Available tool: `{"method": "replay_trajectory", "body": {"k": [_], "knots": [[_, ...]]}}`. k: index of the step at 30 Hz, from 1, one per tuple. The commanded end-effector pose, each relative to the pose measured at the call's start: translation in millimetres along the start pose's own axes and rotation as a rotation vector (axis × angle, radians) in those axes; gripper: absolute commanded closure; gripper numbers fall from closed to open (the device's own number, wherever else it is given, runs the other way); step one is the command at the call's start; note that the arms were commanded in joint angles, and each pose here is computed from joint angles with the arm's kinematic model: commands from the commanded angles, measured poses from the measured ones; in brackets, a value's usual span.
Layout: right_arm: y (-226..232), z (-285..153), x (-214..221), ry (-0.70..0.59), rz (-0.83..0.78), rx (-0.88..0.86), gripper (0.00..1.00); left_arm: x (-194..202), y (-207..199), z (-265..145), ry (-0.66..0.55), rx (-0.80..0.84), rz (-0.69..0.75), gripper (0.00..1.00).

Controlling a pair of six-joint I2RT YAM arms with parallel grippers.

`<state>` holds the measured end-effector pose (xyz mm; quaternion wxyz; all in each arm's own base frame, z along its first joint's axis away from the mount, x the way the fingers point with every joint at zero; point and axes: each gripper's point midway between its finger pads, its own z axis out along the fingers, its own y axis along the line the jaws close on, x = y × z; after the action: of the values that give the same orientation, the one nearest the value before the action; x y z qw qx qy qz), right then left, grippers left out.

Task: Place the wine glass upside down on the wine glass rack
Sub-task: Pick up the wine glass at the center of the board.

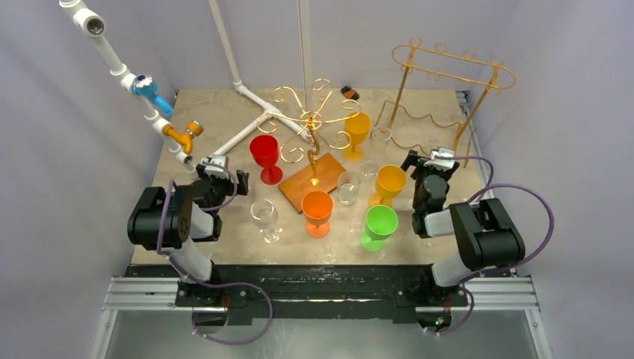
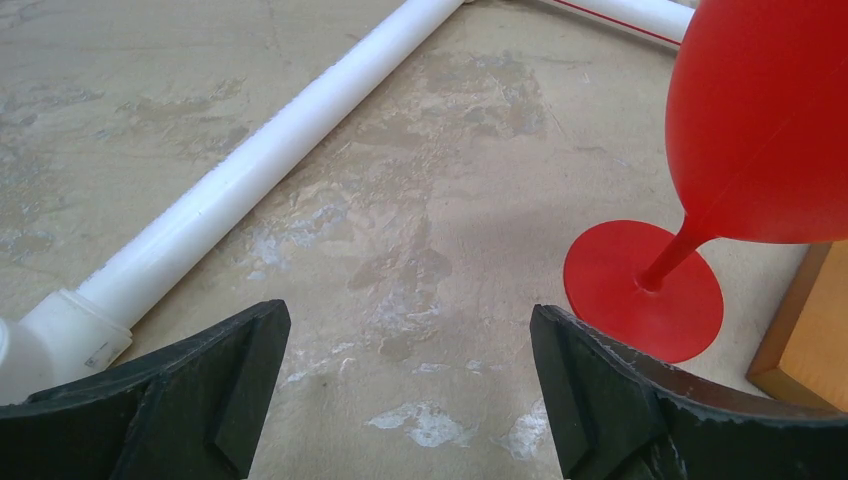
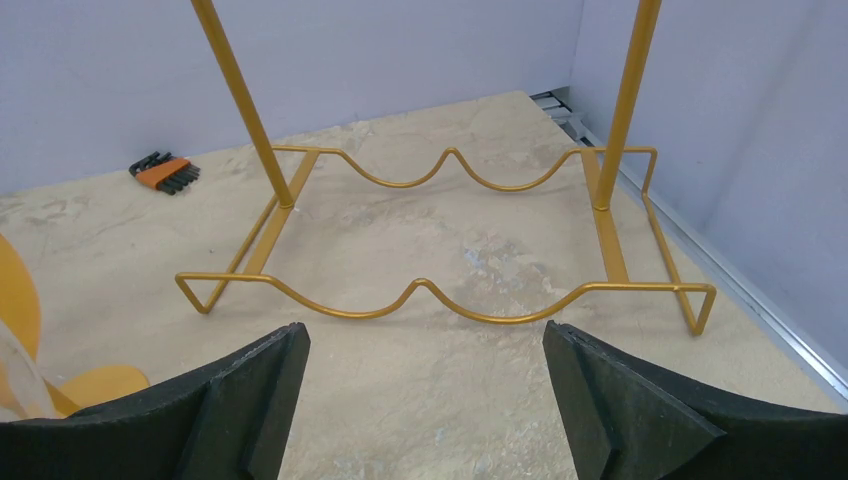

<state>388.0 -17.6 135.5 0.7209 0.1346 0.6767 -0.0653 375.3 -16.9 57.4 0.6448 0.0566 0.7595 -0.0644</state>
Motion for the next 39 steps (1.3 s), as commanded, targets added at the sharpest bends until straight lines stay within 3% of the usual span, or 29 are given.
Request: {"method": "replay_trajectory", "body": {"k": [1,7,9,11,13,15,17,20,24,32,39], "knots": [[-8.5,0.7,-11.7,-0.036,-0.002,0.044,0.01,-24.2,-1.4,5.4,-0.078,0.011,0.04,0.0],[-10.5,-3.7,-38.6,-0.052,0.02,0.068,0.01,-24.9,-1.6,5.5,-0.079,0.012,0.04,0.0],[-18.2,-4.2,-45.9,0.004,0.104,0.15,0.01,-32.2,-3.1,2.3,-0.105,0.029,0.036,0.0],[-23.1,-4.5,-49.0,0.085,0.085,0.198,0.01,-34.3,0.7,-1.0,-0.104,0.009,0.026,0.0],[-19.5,-5.0,-56.5,0.083,0.214,0.217,0.01,-44.6,3.4,-4.5,-0.132,0.005,0.008,0.0],[-2.9,-11.2,-62.4,0.129,0.373,0.17,0.01,-52.4,5.1,-3.3,-0.107,0.003,0.003,0.0],[27.5,-18.9,-78.6,0.155,0.414,-0.007,0.01,-57.0,4.5,-0.6,-0.044,0.017,0.011,0.0],[50.6,-34.9,-100.1,0.181,0.37,-0.156,0.01,-61.0,-4.3,-4.8,0.09,0.087,0.049,0.0],[66.6,-61.6,-111.6,0.204,0.298,-0.177,0.01,-69.8,-14.6,-22.7,0.212,0.155,0.084,0.0],[98.2,-106.0,-121.0,0.286,0.187,-0.205,0.01,-91.4,-37.8,-71.1,0.328,0.273,0.126,0.0],[112.9,-119.4,-127.9,0.316,0.169,-0.264,0.01,-111.0,-71.3,-114.5,0.342,0.462,0.175,0.0]]}}
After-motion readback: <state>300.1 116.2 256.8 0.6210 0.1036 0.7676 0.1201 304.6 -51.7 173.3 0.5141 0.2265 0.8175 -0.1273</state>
